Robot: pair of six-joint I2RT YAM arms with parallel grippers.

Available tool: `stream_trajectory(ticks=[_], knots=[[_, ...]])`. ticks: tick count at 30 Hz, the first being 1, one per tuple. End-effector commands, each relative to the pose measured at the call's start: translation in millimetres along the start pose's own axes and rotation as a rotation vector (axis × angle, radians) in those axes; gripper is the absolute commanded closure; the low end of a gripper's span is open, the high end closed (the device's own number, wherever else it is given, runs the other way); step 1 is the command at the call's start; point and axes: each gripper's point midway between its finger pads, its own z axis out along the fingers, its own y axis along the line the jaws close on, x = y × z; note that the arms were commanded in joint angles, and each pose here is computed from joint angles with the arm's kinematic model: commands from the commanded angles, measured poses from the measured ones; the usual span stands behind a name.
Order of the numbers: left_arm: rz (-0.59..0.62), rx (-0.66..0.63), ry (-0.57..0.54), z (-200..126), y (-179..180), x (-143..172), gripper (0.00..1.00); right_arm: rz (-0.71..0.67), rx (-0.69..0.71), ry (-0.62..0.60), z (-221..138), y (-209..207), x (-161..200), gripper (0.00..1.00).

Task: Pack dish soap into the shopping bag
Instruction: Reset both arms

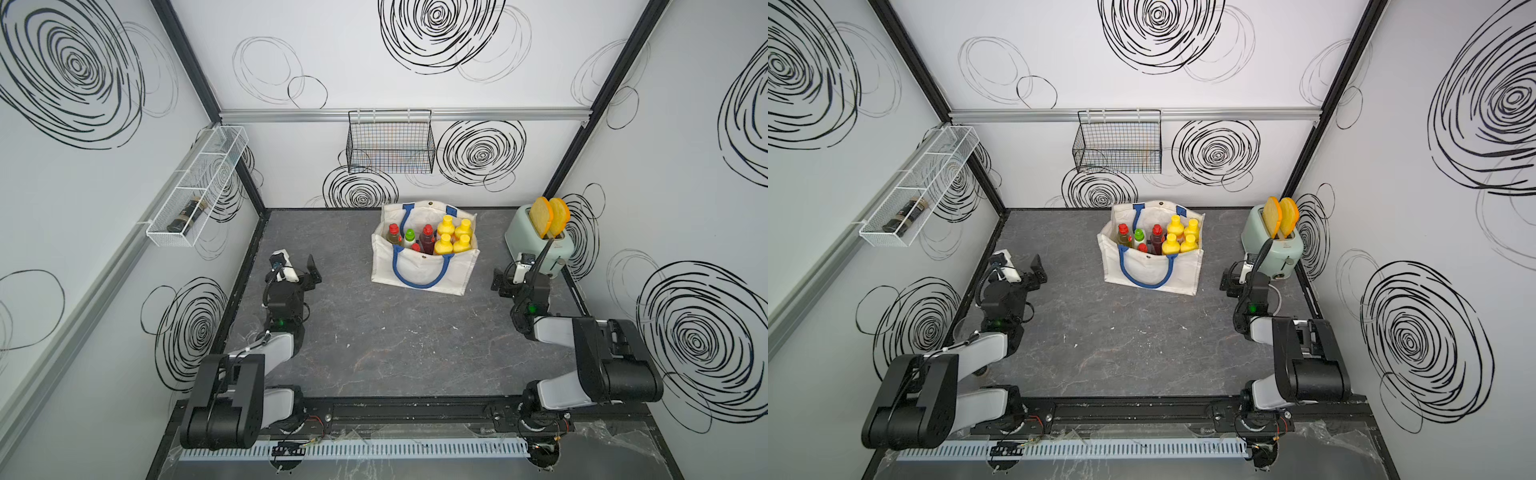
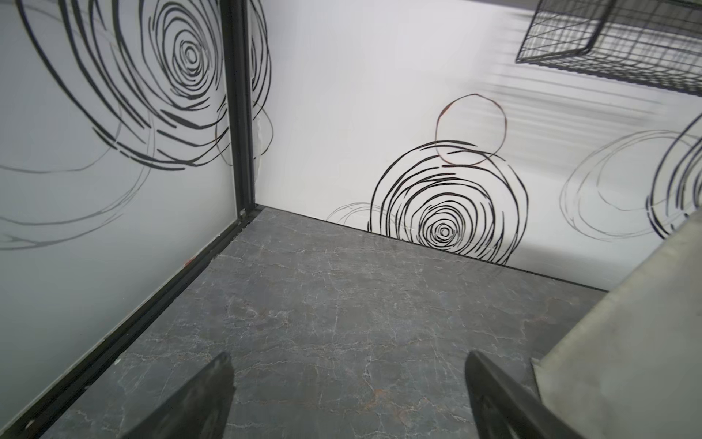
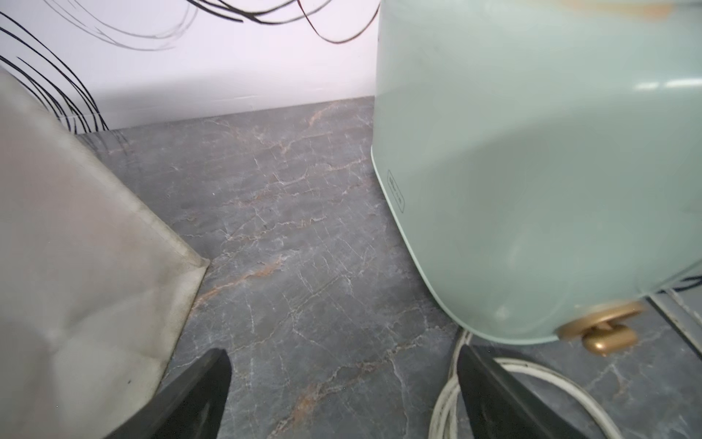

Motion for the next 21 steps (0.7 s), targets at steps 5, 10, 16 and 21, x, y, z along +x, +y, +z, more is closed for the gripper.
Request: stream_trajectory(ticks=[5, 10, 16, 21], knots=[[0.077, 0.035, 0.025, 0, -7, 19, 0.04, 0.011, 0.017, -0.132, -14, -3, -12, 0.03], [0.161, 0.182, -0.072, -13, -38, 32, 0.04, 0.006, -0.005, -0.157, -15, 0, -17, 0.03], [0.143, 0.155, -0.031, -10, -31, 37, 0.04, 0.006, -0.006, -0.156, -15, 0, -17, 0.03], [0.143, 0.158, -0.038, -11, -31, 36, 0.04, 0.007, -0.006, -0.155, -14, 0, -17, 0.03]])
